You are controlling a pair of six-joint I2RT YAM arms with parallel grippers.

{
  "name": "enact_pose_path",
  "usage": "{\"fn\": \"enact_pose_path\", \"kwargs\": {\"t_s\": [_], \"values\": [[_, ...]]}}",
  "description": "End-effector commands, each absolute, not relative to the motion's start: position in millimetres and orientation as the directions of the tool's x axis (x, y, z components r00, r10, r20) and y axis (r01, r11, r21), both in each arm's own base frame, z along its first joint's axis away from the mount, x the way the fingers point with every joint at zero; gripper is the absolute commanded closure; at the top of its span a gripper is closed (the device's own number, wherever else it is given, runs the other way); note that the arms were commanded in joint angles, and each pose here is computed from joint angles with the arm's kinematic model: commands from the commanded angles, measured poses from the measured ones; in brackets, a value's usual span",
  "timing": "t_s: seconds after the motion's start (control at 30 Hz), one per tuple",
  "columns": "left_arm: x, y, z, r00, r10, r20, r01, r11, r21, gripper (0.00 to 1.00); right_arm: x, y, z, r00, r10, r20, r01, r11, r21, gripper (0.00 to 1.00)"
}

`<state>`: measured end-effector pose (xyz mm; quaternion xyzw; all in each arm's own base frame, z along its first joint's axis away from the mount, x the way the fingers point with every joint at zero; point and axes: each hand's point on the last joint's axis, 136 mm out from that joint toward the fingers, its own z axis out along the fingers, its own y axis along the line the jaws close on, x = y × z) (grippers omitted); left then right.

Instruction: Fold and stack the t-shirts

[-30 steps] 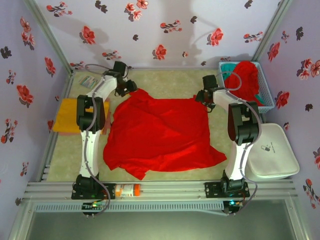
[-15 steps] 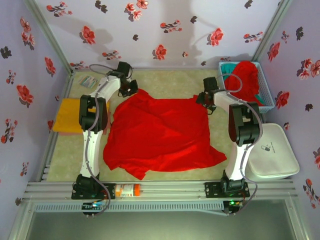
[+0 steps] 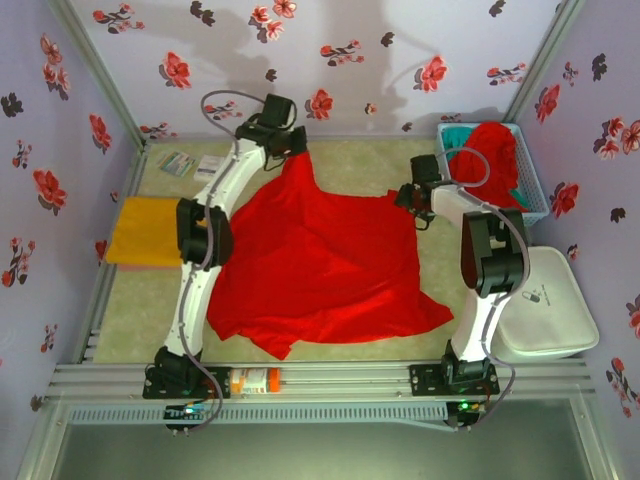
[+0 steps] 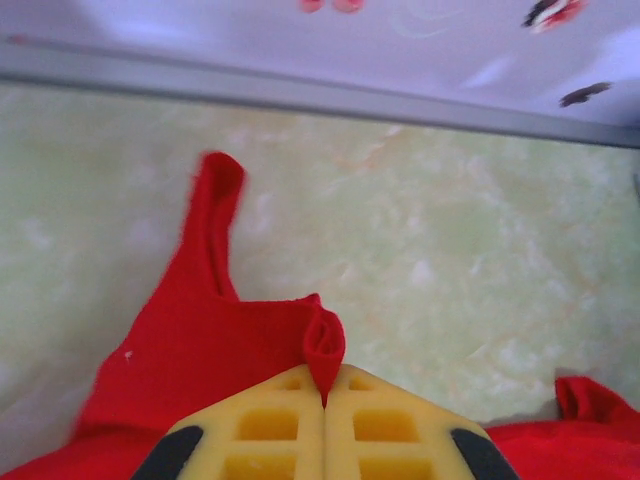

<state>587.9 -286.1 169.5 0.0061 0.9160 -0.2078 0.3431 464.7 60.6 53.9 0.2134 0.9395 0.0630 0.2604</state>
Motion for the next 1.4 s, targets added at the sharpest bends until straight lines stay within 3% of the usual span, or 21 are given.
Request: {"fn": "enact_pose_path", "kwargs": {"t_s": [0.0,0.07,0.17,0.5,0.7,0.93,1.03,1.23,1.37], "values": [[604.4,-294.0,130.2,-0.757,-0.077,-0.648,0.176,0.932,-0.316,0.77,460.8,56.4,69.8,-0.755,0.449,-0.478,0.375,0.894,0.247,0.36],[602.6,-296.3,119.4,-0.774,-0.068,-0.630,0.171,0.935,-0.312,0.49,458.0,54.4,70.7,-0.755,0.447,-0.479,0.376,0.894,0.243,0.36],[591.5,-275.8,109.2,-0.814,-0.065,-0.577,0.115,0.956,-0.270,0.38,454.4,51.4,71.7,-0.757,0.446,-0.479,0.377,0.895,0.238,0.36],[524.9,-188.9,109.7,-0.885,-0.123,-0.449,-0.012,0.970,-0.241,0.42,438.3,49.7,58.0,-0.775,0.464,-0.429,0.400,0.886,0.235,0.33],[484.0,-175.0,72.6,-0.942,-0.086,-0.323,-0.020,0.979,-0.202,0.44,434.1,58.7,42.2,-0.800,0.461,-0.384,0.385,0.886,0.260,0.34],[448.0,-122.6,32.6,-0.956,-0.181,-0.230,-0.142,0.974,-0.176,0.49,433.0,63.8,26.6,-0.829,0.445,-0.338,0.374,0.891,0.256,0.40],[442.0,-109.3,24.6,-0.959,-0.196,-0.206,-0.164,0.973,-0.164,0.49,434.8,65.4,25.1,-0.830,0.443,-0.338,0.369,0.892,0.263,0.50],[438.6,-97.0,19.5,-0.957,-0.221,-0.189,-0.193,0.968,-0.158,0.51,438.0,66.5,29.9,-0.842,0.429,-0.328,0.364,0.900,0.241,1.00],[437.1,-99.8,20.1,-0.956,-0.219,-0.195,-0.187,0.967,-0.171,0.53,434.7,75.2,55.0,-0.850,0.346,-0.396,0.322,0.938,0.129,1.00]]}}
